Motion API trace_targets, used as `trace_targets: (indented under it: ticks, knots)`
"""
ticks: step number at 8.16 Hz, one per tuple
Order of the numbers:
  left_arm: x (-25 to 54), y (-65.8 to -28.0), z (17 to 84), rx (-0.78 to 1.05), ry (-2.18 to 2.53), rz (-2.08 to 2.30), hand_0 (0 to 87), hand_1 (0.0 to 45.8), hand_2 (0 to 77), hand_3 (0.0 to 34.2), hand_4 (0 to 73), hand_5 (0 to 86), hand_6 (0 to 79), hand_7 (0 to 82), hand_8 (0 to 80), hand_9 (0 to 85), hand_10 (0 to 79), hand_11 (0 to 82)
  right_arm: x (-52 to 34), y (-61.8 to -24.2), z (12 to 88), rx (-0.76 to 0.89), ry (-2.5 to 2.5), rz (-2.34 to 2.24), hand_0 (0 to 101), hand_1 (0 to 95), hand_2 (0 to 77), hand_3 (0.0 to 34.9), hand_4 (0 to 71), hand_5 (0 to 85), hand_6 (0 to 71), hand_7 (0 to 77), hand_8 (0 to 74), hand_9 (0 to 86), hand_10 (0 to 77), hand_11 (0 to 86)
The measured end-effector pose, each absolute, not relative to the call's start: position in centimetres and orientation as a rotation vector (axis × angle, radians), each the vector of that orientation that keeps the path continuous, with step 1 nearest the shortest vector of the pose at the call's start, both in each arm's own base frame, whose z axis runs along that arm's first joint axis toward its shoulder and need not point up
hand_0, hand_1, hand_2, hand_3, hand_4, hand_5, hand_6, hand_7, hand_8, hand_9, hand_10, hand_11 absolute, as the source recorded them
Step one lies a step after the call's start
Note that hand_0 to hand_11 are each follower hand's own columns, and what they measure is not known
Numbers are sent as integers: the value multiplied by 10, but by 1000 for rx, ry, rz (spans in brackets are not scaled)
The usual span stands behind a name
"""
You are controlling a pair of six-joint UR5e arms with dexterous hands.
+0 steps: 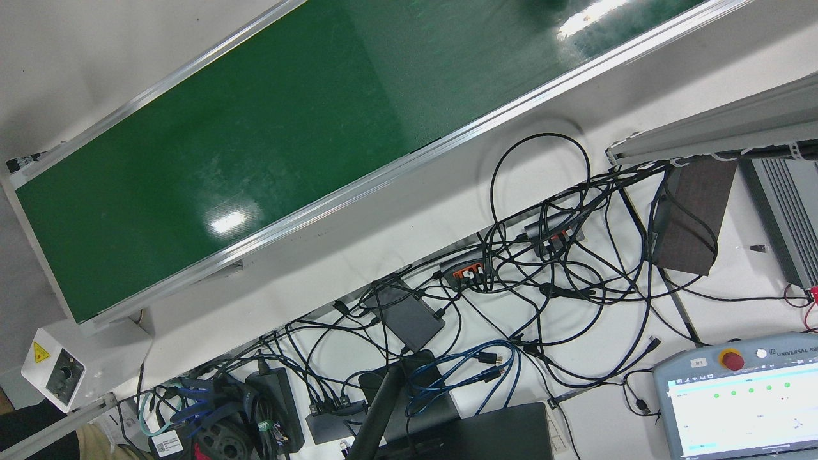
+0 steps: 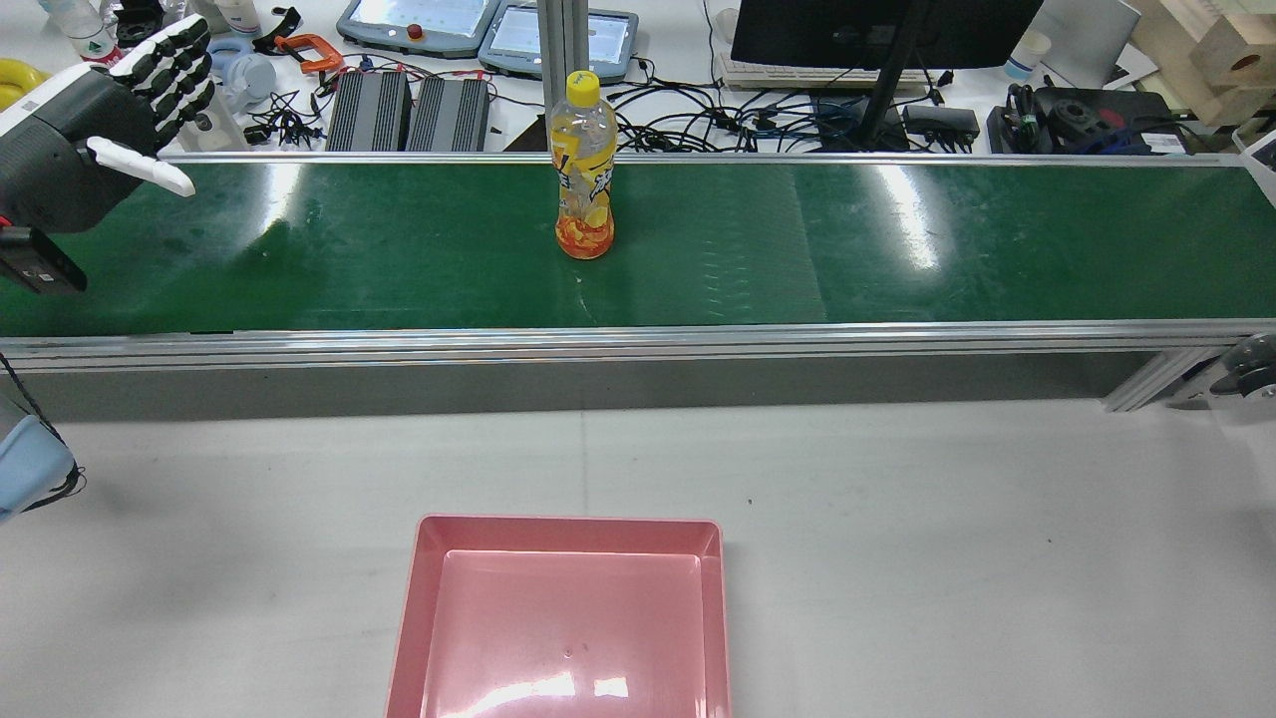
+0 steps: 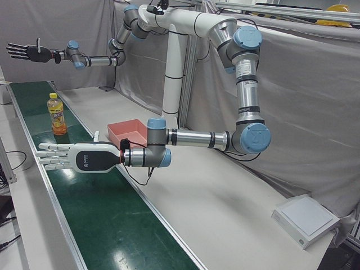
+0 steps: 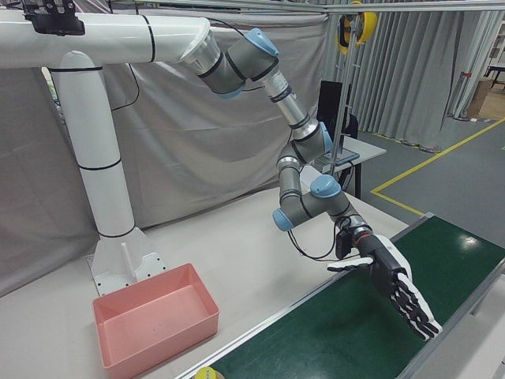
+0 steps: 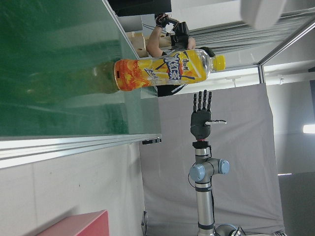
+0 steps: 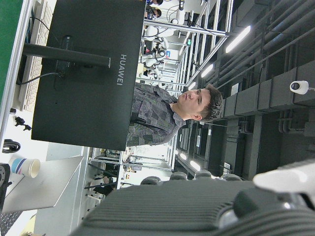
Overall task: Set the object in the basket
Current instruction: 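Move the left hand over the conveyor toward the juice bottle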
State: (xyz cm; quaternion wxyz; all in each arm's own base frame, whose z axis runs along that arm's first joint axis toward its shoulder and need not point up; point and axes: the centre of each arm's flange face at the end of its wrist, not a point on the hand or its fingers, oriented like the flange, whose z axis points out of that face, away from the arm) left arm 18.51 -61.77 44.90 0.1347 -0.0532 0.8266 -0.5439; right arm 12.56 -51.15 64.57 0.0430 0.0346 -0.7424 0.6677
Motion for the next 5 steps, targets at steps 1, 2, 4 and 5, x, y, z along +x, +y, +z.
trace_targets:
  ticks: [1, 2, 4, 5]
  knots:
    - [186, -616, 446, -155, 2396, -1576, 682, 131, 0, 0, 11, 109, 5, 5, 0, 5, 5, 22, 126, -511, 646, 105, -2270, 2042, 2, 0, 5, 0, 0, 0, 0, 5, 0, 0, 0, 0]
    - [187, -615, 445, -155, 2396, -1576, 682, 131, 0, 0, 11, 109, 5, 5, 0, 0, 5, 22, 125, -511, 646, 105, -2270, 2042, 3, 0, 5, 0, 0, 0, 0, 5, 0, 0, 0, 0]
    - [186, -614, 440, -156, 2400, -1575, 675, 131, 0, 1, 11, 109, 5, 5, 0, 0, 5, 22, 125, -511, 646, 105, -2269, 2043, 1, 0, 5, 0, 0, 0, 0, 5, 0, 0, 0, 0]
    - [189, -612, 439, -145, 2402, -1583, 675, 131, 0, 0, 11, 98, 5, 5, 0, 0, 5, 22, 125, -511, 646, 105, -2269, 2043, 2, 0, 5, 0, 0, 0, 0, 5, 0, 0, 0, 0]
